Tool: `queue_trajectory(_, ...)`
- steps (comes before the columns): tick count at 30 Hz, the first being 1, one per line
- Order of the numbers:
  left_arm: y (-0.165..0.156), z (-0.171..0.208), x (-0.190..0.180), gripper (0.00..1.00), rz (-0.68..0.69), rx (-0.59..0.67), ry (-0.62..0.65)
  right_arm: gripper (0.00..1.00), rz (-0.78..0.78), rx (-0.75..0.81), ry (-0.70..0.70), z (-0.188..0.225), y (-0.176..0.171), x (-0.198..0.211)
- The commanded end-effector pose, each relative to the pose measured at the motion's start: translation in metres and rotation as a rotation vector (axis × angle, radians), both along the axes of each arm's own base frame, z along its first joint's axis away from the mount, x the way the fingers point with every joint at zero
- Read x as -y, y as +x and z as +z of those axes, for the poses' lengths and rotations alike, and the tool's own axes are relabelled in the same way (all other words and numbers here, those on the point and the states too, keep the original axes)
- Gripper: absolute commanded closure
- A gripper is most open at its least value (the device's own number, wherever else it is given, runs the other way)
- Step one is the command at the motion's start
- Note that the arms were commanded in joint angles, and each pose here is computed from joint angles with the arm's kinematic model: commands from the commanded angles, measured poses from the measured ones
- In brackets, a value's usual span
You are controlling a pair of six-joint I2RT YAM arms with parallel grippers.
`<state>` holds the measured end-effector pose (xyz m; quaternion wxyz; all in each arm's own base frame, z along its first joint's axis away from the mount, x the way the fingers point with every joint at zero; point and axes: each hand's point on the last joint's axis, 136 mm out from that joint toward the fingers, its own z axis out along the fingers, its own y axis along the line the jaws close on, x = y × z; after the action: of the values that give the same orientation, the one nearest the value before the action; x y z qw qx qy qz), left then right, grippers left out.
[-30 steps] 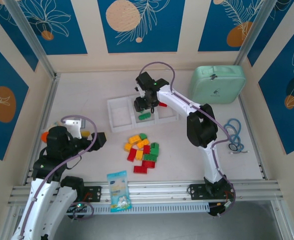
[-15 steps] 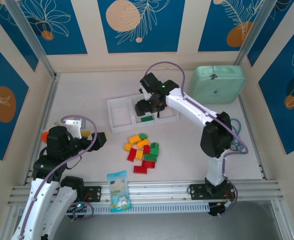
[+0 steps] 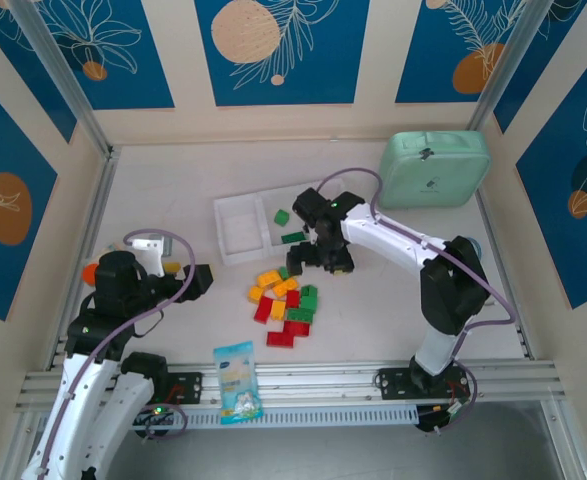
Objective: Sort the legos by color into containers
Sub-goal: Move the lego to the bottom-center of the table.
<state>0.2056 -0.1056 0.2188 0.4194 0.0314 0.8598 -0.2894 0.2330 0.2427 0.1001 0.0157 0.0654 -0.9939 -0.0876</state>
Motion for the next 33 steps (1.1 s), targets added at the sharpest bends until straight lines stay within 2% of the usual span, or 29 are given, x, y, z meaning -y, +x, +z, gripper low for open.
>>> queue_trajectory(1, -0.001, 0.001, 0.004, 0.01, -0.024, 0.006, -0.012, 0.04, -0.103, -0.041, -0.027, -0.003, -0.024, -0.004)
queue_trajectory(10, -0.002, 0.001, 0.005, 0.01, -0.03, 0.01, -0.017, 0.16, -0.12, -0.05, -0.067, -0.03, -0.021, -0.006)
queue_trajectory(15, -0.002, 0.002, 0.005, 0.01, -0.028, 0.013, -0.017, 0.31, -0.11, -0.053, -0.081, -0.041, -0.014, -0.006)
queue_trajectory(22, -0.002, 0.002, 0.005, 0.01, -0.027, 0.012, -0.016, 0.39, -0.093, -0.053, -0.137, -0.057, -0.009, 0.0)
queue_trajectory(26, -0.002, 0.002, 0.005, 0.01, -0.027, 0.012, -0.015, 0.4, -0.106, -0.056, -0.17, -0.066, -0.005, 0.012)
queue_trajectory(33, -0.002, 0.001, 0.005, 0.01, -0.026, 0.01, -0.015, 0.48, -0.143, -0.046, -0.203, -0.071, 0.006, 0.039)
